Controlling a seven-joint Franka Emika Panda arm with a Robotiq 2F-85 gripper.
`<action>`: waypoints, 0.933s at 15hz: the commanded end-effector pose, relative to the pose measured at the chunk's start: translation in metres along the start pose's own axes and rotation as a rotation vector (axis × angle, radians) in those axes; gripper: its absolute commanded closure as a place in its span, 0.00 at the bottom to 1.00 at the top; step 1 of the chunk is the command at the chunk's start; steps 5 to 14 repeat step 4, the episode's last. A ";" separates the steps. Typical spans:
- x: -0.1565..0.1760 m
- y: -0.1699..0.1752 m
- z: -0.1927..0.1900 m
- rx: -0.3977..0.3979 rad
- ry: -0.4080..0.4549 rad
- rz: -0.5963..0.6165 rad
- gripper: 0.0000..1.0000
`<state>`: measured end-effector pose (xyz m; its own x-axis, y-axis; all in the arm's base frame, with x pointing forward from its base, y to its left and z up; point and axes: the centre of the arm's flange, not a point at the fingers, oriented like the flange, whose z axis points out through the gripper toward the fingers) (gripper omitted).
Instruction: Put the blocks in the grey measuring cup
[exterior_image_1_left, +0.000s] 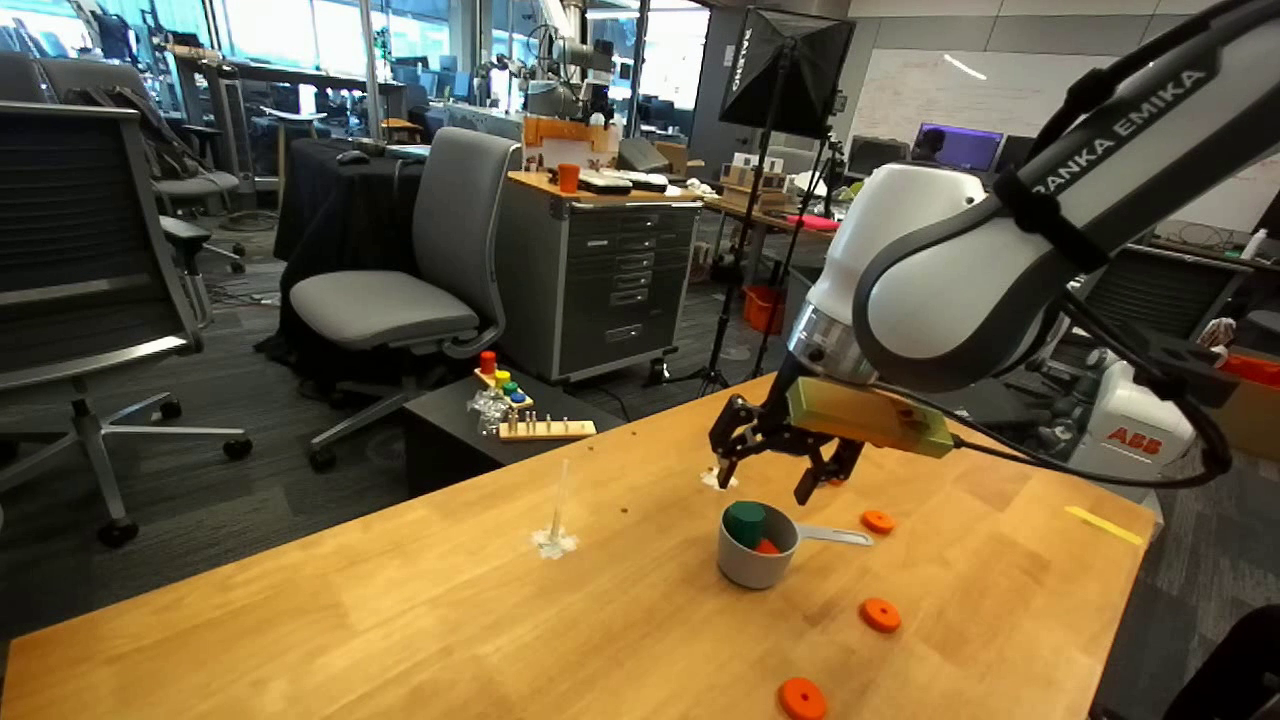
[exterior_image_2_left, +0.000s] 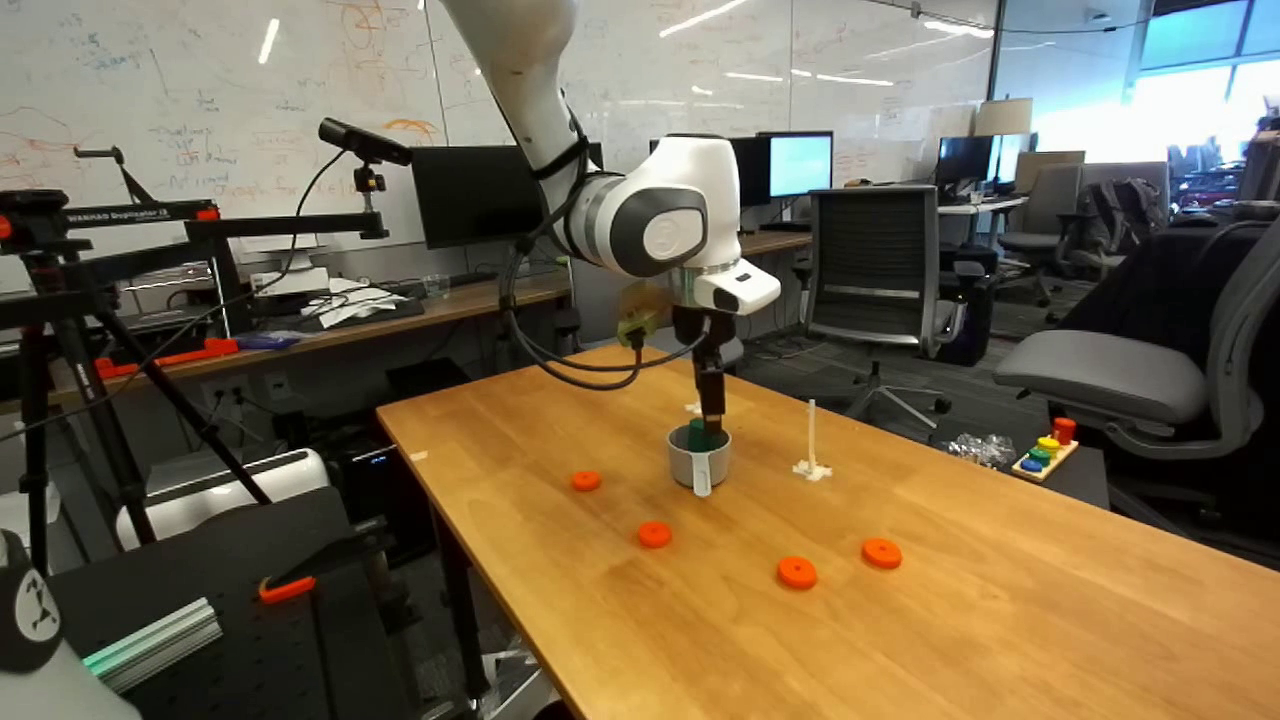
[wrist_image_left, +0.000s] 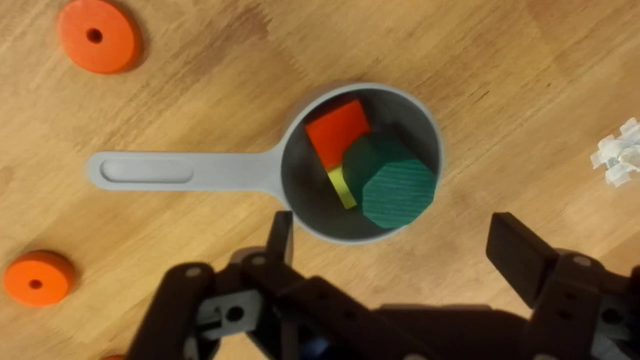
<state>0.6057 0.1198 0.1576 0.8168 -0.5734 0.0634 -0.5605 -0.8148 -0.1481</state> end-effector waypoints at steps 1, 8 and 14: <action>0.001 -0.014 -0.018 0.044 0.042 -0.039 0.00; 0.002 -0.009 -0.007 0.023 0.026 -0.017 0.00; 0.002 -0.009 -0.007 0.023 0.026 -0.017 0.00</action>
